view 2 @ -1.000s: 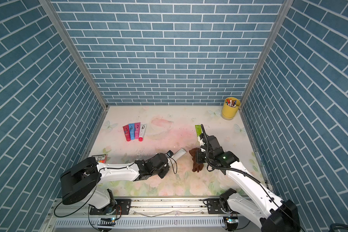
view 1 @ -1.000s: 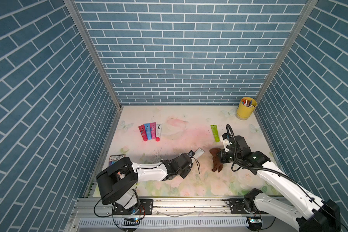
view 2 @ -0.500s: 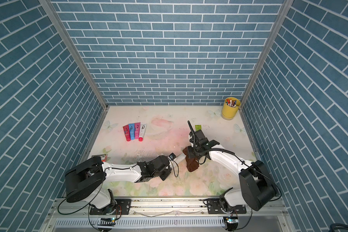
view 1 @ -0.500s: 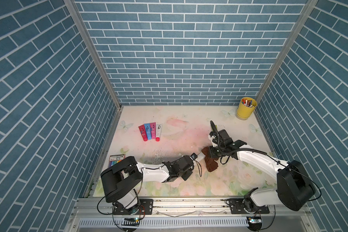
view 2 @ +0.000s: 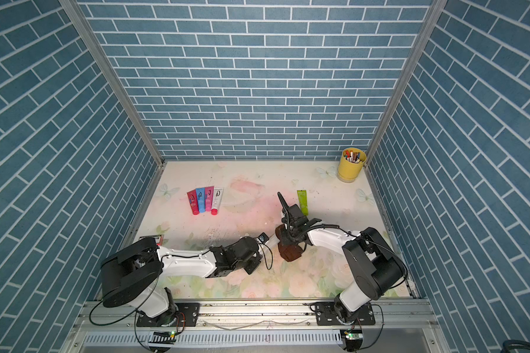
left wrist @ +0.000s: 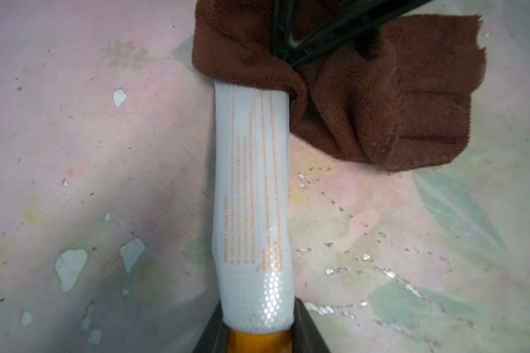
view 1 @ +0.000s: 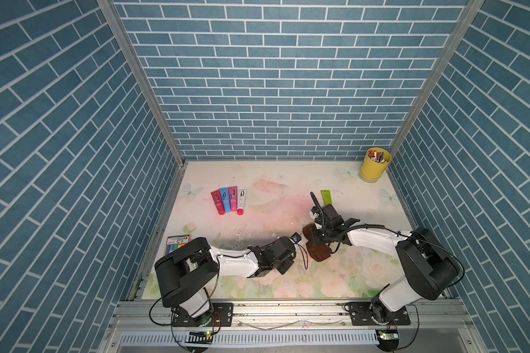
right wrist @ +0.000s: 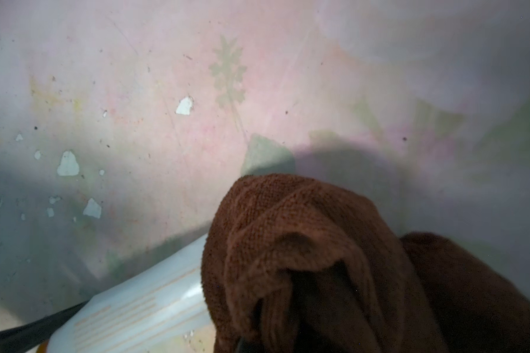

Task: Wipe the surface of the toothpaste tube
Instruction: Wipe the dirt from the toothpaste tube.

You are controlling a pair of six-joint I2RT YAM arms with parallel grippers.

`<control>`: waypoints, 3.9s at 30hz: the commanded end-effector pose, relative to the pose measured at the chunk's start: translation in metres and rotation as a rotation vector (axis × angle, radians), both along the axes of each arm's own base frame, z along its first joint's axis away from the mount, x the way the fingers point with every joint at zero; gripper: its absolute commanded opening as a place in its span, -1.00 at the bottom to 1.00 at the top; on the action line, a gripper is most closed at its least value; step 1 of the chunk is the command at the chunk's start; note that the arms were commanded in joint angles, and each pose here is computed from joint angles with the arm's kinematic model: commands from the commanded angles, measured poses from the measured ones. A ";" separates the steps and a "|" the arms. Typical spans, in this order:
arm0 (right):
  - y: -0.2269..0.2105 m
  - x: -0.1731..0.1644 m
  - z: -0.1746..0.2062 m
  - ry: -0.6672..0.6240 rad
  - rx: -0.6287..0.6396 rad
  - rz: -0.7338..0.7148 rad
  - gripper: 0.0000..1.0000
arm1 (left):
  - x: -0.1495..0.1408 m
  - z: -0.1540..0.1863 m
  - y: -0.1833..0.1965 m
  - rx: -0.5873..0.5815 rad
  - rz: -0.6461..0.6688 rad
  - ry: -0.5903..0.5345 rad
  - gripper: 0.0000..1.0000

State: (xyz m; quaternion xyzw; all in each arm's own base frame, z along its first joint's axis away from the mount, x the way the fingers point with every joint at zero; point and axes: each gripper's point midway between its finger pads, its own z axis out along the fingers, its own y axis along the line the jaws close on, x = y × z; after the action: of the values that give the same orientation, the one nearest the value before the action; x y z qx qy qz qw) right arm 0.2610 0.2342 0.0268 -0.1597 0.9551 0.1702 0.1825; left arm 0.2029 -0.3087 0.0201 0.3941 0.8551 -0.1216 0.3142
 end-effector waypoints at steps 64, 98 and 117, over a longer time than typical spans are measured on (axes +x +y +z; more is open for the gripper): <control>0.037 -0.098 -0.006 0.310 0.215 0.147 -1.00 | 0.002 -0.009 -0.015 0.012 -0.034 0.019 -0.99; 0.034 -0.078 -0.001 0.290 0.284 0.096 -1.00 | -0.005 0.006 -0.016 -0.052 -0.068 0.005 -1.00; -0.038 0.008 0.023 0.102 0.131 -0.129 -1.00 | -0.008 0.007 -0.017 -0.060 -0.082 0.010 -1.00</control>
State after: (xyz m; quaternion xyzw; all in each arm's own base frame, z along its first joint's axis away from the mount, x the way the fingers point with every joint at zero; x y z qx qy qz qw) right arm 0.2629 0.2028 0.0468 -0.0548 0.9540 0.2582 0.1424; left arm 0.1985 -0.3191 0.0211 0.4110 0.8442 -0.1460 0.3116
